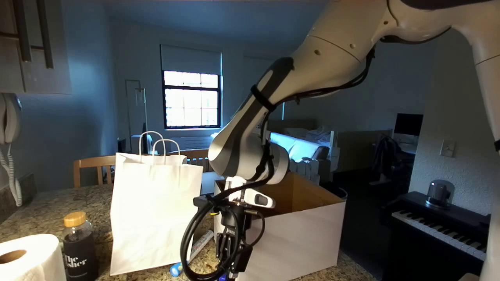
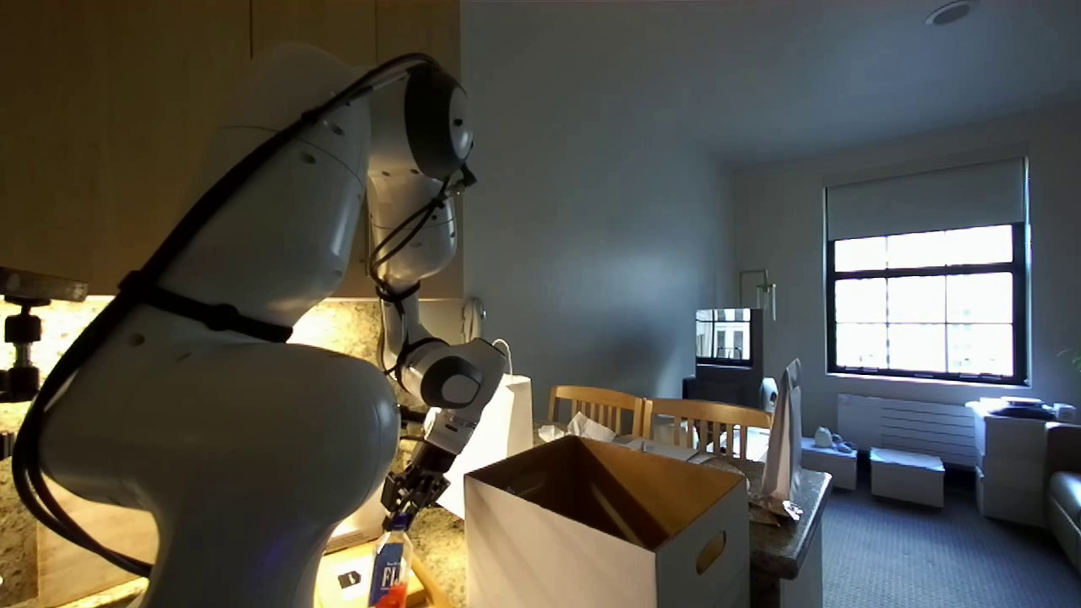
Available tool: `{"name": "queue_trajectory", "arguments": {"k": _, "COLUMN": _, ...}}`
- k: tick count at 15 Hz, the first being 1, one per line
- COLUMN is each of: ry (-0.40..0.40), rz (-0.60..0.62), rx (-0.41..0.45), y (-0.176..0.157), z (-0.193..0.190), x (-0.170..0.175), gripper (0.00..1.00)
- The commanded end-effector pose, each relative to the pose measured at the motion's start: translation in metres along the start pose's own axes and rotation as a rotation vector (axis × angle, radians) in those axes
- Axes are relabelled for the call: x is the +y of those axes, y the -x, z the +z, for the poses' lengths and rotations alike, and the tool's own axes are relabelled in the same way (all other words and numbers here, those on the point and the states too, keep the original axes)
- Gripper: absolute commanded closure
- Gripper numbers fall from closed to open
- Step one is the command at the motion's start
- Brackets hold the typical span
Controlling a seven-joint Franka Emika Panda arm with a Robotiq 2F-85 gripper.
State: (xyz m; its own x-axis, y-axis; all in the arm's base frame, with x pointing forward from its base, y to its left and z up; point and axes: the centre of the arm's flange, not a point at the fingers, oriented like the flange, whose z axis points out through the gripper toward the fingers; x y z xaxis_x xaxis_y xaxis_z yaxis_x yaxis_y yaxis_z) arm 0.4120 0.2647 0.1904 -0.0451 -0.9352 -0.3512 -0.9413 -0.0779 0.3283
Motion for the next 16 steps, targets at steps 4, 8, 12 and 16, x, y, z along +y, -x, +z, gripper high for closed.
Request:
{"name": "queue_trajectory", "arguments": {"k": 4, "ry": -0.109, "rz": -0.054, "rx": 0.063, "y": 0.031, "z": -0.049, "x": 0.055, "gripper": 0.86}}
{"name": "queue_trajectory", "arguments": {"k": 8, "ry": -0.136, "rz": -0.086, "rx": 0.092, "y": 0.048, "z": -0.079, "x": 0.07, "gripper": 0.86}}
{"name": "queue_trajectory", "arguments": {"k": 12, "ry": -0.051, "rz": -0.167, "rx": 0.064, "y": 0.063, "z": -0.137, "x": 0.09, "gripper": 0.86}}
{"name": "queue_trajectory", "arguments": {"k": 16, "ry": -0.08, "rz": -0.163, "rx": 0.024, "y": 0.065, "z": -0.209, "x": 0.111, "gripper": 0.86}}
